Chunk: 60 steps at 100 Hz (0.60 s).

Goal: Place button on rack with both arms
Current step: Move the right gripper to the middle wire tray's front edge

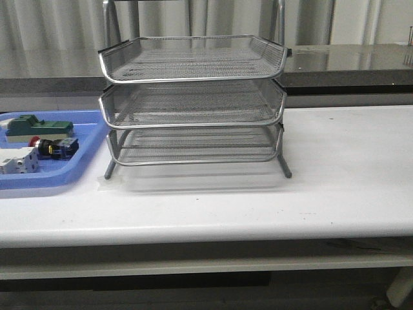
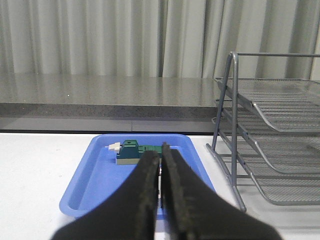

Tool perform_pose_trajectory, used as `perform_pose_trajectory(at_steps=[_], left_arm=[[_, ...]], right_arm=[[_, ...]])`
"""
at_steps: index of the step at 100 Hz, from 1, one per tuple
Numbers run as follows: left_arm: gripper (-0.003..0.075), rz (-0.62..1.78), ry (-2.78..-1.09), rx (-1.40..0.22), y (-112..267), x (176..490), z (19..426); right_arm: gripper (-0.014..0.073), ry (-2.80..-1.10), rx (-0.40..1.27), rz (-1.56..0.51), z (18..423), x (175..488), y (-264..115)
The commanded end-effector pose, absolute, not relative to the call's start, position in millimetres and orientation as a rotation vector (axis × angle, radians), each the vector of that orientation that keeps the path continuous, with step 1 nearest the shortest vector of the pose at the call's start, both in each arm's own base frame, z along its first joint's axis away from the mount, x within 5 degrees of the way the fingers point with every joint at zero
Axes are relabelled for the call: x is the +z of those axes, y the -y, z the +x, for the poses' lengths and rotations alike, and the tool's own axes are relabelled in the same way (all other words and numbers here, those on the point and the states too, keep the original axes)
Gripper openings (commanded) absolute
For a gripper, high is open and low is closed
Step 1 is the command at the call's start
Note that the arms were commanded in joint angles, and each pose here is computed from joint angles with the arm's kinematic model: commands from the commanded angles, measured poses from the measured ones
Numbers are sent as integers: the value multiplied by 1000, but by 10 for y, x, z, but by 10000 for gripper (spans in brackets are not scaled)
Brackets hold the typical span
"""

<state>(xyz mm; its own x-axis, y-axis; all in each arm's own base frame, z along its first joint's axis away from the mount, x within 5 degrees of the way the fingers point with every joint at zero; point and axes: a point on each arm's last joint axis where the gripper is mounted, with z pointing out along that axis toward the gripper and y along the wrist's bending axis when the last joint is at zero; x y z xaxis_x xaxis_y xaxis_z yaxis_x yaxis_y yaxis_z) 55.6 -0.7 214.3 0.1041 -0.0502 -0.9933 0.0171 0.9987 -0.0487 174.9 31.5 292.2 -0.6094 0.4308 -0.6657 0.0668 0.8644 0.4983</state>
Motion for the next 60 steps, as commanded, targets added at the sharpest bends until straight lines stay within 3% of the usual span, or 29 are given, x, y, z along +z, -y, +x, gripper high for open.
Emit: perform_pose_trajectory(at_steps=[1,13,20,60], left_arm=[[4,-36,-1402,-67,10,2075,543],[4,-36,-1402,-67,10,2075,543],[4,-36,-1402,-67,10,2075,543],[4,-36,-1402,-67,10,2075,543]], right_arm=[[22,-2078,594,397,1874,3060,-327],[231,-2094,646,416,1967,2995,-405],[301,-2097,657,411,2031,2953,-455],[286,-2138,664,476,2494,2637,-738]])
